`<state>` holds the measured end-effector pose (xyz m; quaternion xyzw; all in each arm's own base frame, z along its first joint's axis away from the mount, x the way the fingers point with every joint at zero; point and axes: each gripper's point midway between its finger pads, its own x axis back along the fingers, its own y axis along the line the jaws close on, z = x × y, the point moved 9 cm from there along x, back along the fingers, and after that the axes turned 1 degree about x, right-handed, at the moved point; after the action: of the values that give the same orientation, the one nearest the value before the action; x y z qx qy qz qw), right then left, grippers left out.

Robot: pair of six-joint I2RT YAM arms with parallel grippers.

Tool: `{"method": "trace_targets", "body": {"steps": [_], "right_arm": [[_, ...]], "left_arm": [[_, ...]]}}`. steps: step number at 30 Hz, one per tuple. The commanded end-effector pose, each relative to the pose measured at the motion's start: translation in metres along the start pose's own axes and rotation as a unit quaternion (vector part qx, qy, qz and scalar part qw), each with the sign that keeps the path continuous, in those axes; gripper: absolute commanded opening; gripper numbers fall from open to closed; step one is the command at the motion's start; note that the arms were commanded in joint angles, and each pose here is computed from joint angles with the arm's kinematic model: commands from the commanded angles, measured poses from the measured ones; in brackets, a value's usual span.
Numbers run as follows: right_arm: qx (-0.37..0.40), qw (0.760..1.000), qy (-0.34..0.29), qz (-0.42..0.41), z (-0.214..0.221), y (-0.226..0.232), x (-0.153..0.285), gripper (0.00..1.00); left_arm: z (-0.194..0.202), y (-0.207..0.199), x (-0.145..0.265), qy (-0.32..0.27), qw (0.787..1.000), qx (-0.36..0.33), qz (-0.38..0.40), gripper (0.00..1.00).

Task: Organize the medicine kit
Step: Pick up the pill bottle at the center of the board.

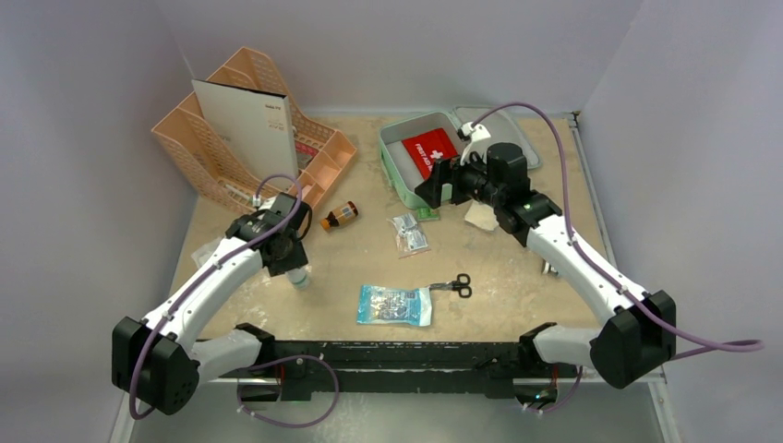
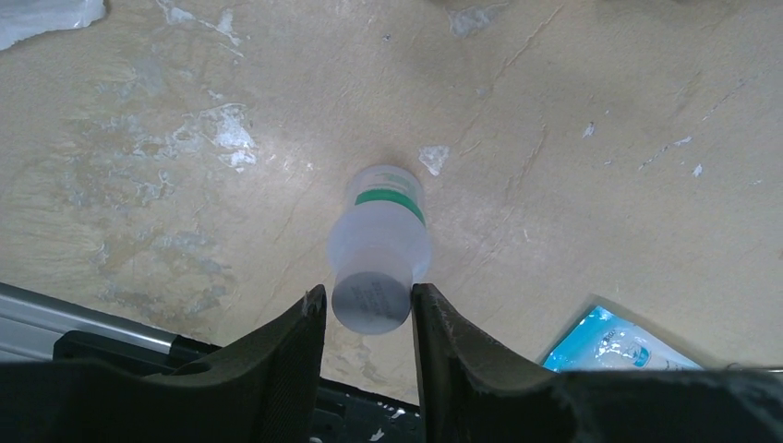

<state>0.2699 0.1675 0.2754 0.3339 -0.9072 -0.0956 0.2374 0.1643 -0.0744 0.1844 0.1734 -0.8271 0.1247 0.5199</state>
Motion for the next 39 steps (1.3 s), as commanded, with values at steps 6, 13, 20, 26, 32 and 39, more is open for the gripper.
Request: {"method": "trace_targets", "body": {"steps": [6, 13, 20, 26, 32, 39], "right_arm": [[-0.024, 1.0, -0.016, 0.007, -0.008, 0.013, 0.005, 0.99], [-0.05, 0.998, -0.023, -0.008, -0.022, 0.027, 0.018, 0.99], [-0.072, 0.992, -0.021, -0.105, -0.025, 0.052, 0.03, 0.99], [-0.042, 0.981, -0.044, -0.185, -0.026, 0.074, 0.04, 0.99], [-0.013, 0.97, -0.019, -0.243, -0.02, 0.096, 0.04, 0.96], [0.018, 0.941, 0.038, -0.336, -0.002, 0.109, 0.031, 0.92]], "left_arm": [[-0.001, -0.004, 0.001, -0.001, 1.0, -0.002, 0.022, 0.32], [0.001, -0.008, 0.0, 0.011, 0.999, 0.002, 0.04, 0.18], [-0.014, -0.017, 0.031, -0.014, 0.99, -0.043, 0.131, 0.06], [-0.023, -0.028, 0.072, -0.034, 0.961, -0.083, 0.262, 0.0], [-0.027, -0.037, 0.108, -0.072, 0.904, -0.133, 0.4, 0.0], [-0.017, -0.048, 0.133, -0.112, 0.788, -0.197, 0.573, 0.0]]}}
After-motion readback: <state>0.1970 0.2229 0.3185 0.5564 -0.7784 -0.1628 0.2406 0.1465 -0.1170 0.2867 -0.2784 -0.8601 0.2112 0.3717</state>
